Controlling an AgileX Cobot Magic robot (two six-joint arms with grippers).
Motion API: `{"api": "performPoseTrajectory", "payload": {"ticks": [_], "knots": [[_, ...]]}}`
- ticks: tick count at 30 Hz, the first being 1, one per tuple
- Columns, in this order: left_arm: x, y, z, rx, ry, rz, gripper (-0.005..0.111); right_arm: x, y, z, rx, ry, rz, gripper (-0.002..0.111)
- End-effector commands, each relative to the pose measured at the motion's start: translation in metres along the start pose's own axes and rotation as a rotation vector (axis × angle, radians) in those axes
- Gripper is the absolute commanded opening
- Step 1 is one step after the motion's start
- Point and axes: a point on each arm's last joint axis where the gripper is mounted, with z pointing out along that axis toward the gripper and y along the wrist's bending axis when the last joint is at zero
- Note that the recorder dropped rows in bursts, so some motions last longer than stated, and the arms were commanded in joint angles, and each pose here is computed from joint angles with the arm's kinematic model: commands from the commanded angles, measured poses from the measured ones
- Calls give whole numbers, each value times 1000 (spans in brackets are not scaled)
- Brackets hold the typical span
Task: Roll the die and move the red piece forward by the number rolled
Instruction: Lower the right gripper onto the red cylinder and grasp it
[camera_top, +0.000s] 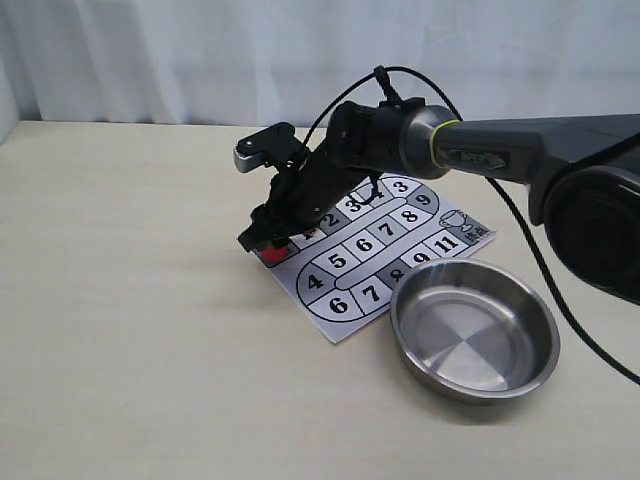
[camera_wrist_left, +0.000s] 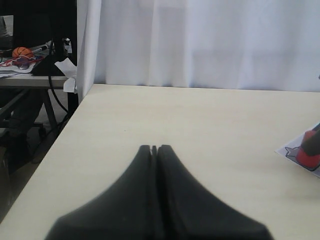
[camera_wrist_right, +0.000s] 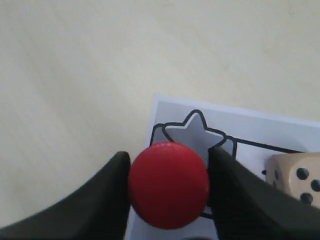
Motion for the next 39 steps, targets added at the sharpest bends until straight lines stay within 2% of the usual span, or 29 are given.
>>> {"api": "performPoseTrajectory", "payload": {"ticks": [1, 2, 3, 14, 23, 39], "knots": [[-1, 0, 0, 3, -11, -8, 0, -3, -1, -3, 11, -14, -14, 16], [-1, 0, 0, 3, -11, -8, 0, -3, -1, -4, 11, -16, -14, 7], [-1, 0, 0, 3, -11, -8, 0, -4, -1, -5, 12, -18, -11, 4], [-1, 0, 0, 3, -11, -8, 0, -5, -10, -21, 84, 17, -6, 4], [-1, 0, 0, 3, -11, -8, 0, 8, -39, -30, 91, 74, 123, 4], [-1, 0, 0, 3, -11, -8, 0, 15, -42, -14, 102, 71, 129, 4]]}}
